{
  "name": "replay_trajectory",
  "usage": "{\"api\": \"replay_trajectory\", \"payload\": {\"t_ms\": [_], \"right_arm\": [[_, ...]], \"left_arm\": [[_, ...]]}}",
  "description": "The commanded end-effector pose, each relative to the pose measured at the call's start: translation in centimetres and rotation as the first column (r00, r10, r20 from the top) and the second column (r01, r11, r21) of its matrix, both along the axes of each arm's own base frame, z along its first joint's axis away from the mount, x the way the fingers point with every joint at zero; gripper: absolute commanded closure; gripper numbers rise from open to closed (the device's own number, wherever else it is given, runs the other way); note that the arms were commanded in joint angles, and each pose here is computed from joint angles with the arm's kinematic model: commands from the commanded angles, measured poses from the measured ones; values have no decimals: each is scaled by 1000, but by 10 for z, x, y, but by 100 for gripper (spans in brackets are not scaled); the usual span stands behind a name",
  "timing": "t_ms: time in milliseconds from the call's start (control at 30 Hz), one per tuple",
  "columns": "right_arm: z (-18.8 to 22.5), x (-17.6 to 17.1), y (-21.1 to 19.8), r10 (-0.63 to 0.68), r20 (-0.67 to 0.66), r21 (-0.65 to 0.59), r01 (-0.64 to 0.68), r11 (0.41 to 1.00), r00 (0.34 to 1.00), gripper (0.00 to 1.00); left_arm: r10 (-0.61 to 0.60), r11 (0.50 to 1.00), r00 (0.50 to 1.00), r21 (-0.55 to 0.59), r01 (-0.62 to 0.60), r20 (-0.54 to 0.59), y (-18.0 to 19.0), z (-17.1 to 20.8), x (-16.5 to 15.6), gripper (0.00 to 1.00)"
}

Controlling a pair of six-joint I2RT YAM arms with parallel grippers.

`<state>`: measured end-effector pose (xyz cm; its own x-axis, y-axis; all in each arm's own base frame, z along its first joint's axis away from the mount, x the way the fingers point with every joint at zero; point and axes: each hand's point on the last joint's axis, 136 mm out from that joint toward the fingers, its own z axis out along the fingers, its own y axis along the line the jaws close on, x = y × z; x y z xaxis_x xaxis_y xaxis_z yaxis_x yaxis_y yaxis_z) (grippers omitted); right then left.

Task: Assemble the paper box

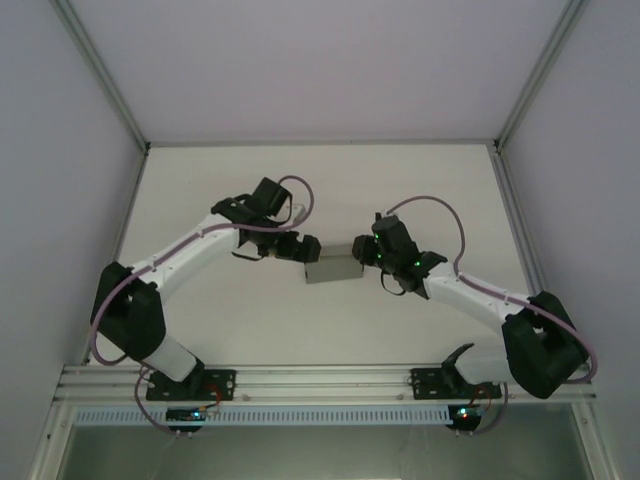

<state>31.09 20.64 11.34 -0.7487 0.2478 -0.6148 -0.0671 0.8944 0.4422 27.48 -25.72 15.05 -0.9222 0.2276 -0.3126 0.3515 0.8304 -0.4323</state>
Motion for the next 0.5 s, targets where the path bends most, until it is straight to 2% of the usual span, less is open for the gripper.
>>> {"api": "replay_trajectory", "payload": {"t_ms": [0, 133, 267, 367, 467], "right_arm": [[-86, -60, -33, 11, -277, -190, -67, 980, 961, 69], [-90, -64, -29, 54, -284, -171, -106, 980, 957, 69], [-98, -70, -24, 109, -292, -135, -153, 979, 950, 69], [-108, -77, -26, 122, -312, -114, -165, 980, 942, 69], [-118, -86, -30, 119, -339, -91, -159, 983, 933, 70]], "left_arm": [[43, 996, 999, -80, -45, -21, -6, 4, 13, 10], [68, 992, 995, -102, -76, -77, -5, -22, 15, 20], [101, 981, 987, -151, -120, -128, -5, -46, 13, 37], [119, 975, 979, -169, -147, -166, -3, -63, 6, 45], [140, 969, 968, -173, -178, -209, -1, -82, -4, 61]]}}
